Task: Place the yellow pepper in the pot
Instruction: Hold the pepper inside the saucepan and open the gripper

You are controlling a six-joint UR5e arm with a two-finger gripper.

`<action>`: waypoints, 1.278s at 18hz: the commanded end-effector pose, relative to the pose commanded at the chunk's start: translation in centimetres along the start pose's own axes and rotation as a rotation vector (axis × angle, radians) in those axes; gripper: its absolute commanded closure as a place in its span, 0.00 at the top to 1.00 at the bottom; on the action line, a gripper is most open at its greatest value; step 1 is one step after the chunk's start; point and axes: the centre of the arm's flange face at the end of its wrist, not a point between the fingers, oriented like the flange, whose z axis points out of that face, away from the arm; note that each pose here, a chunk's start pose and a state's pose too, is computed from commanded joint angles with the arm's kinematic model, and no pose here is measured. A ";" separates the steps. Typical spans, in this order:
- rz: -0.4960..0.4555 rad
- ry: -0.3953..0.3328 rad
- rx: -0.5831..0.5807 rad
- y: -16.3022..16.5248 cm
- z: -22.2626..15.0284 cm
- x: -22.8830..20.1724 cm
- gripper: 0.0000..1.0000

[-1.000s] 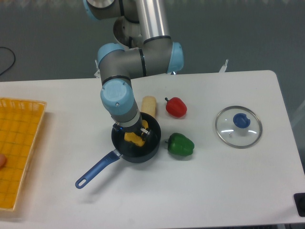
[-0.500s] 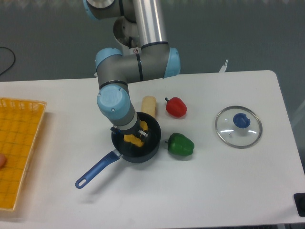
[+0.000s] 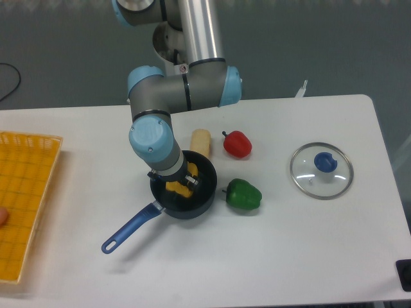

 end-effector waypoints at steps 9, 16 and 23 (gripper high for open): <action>-0.003 -0.002 0.000 -0.3 0.4 -0.1 0.60; -0.003 -0.001 -0.003 -0.3 0.6 -0.1 0.60; 0.001 -0.003 -0.002 -0.2 0.4 -0.1 0.99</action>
